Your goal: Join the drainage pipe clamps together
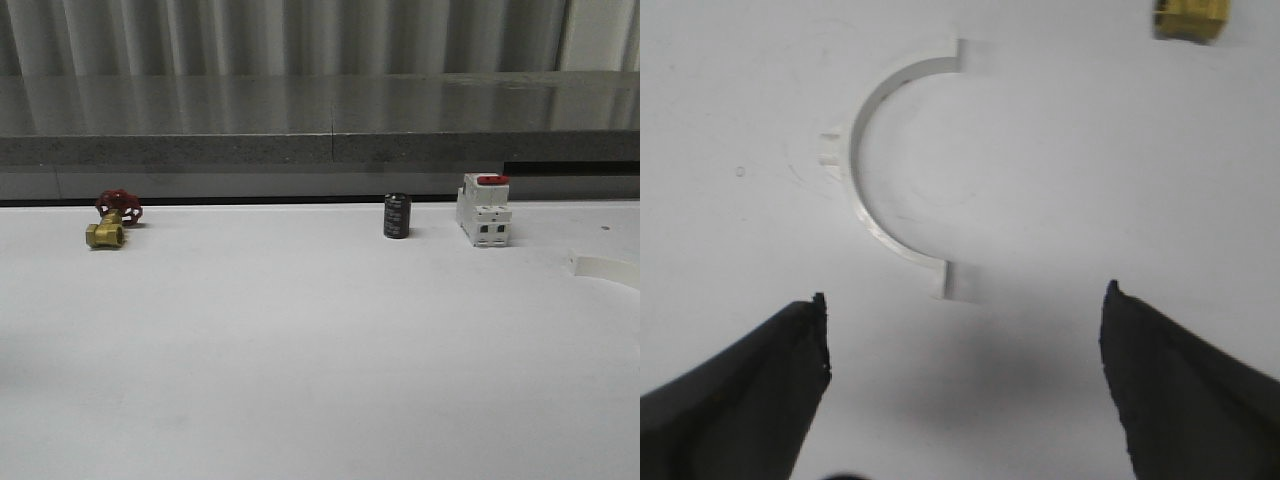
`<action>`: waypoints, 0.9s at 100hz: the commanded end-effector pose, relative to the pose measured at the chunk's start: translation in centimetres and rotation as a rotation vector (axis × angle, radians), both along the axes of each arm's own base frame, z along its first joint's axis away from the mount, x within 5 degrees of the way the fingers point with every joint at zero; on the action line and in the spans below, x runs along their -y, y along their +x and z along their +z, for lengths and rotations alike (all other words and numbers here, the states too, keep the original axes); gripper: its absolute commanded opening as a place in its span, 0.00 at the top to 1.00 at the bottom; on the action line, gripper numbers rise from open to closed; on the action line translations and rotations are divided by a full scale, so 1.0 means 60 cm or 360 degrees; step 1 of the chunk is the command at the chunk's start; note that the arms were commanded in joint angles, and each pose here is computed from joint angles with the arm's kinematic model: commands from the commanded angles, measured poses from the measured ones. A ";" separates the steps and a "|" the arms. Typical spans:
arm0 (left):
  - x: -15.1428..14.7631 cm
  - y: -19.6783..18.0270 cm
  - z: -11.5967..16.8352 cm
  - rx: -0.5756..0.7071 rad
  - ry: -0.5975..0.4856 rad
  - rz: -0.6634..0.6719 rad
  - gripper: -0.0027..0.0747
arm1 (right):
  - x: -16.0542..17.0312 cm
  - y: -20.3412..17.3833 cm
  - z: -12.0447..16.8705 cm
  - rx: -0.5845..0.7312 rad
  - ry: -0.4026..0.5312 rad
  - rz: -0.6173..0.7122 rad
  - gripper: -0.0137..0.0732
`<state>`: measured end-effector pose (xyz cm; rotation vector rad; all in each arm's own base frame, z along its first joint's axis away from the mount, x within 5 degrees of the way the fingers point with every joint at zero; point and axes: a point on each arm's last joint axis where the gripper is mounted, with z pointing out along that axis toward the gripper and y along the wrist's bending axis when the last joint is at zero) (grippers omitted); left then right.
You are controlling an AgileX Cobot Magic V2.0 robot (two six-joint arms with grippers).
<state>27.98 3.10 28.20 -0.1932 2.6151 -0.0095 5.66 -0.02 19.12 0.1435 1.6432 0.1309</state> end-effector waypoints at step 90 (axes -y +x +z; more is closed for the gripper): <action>-0.129 0.187 -0.128 -0.0126 -0.0036 -0.0060 0.26 | 0.000 -0.003 0.022 0.0184 -0.0025 -0.0009 0.92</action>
